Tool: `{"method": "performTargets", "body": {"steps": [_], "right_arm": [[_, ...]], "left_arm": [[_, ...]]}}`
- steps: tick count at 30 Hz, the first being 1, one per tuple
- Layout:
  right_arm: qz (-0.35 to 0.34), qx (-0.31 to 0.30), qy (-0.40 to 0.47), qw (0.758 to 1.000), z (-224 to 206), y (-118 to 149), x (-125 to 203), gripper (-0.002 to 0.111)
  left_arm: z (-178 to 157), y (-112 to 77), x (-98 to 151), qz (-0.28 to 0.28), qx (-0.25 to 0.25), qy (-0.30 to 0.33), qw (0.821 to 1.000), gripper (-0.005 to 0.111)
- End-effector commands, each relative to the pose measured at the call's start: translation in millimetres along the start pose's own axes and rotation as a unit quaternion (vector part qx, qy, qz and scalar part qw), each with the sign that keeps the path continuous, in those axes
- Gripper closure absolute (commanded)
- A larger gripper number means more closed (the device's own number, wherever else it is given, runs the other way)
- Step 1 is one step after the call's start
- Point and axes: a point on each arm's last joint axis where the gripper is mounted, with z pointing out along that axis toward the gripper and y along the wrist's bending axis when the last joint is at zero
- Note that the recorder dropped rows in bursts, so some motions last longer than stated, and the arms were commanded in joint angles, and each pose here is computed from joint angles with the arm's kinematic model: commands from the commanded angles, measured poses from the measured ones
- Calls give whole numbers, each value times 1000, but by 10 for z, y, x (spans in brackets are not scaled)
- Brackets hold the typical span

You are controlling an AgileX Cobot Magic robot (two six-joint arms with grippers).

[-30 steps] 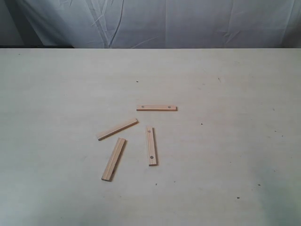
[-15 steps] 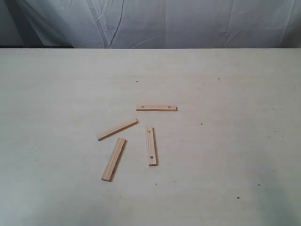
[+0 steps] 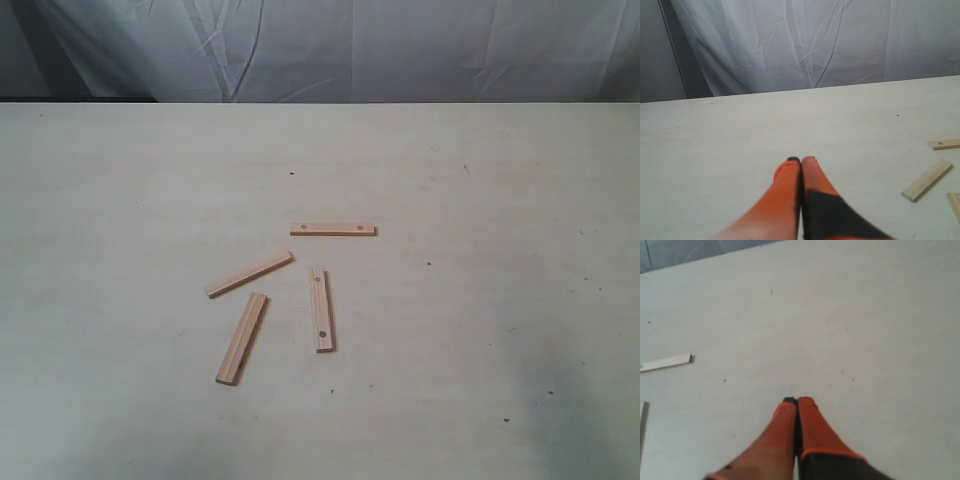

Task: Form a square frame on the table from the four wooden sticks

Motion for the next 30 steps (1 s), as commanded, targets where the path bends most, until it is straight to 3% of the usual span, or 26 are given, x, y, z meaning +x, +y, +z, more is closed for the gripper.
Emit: {"method": "performTargets", "body": {"steps": [1, 9, 13, 24, 30], "right_arm": [[38, 2, 72, 997, 242, 25, -60, 108], [15, -50, 188, 981, 677, 193, -236, 108], [-16, -80, 227, 971, 895, 404, -265, 108], [-128, -160, 301, 931, 1495, 1397, -171, 108], [-189, -171, 339, 905, 1824, 2027, 99, 108]], "left_arm": [[0, 0, 0, 0, -1, -6, 1000, 107], [0, 0, 0, 0, -1, -6, 1000, 107], [0, 0, 0, 0, -1, -6, 1000, 107], [0, 0, 0, 0, -1, -6, 1000, 107], [0, 0, 0, 0, -1, -6, 1000, 107]]}}
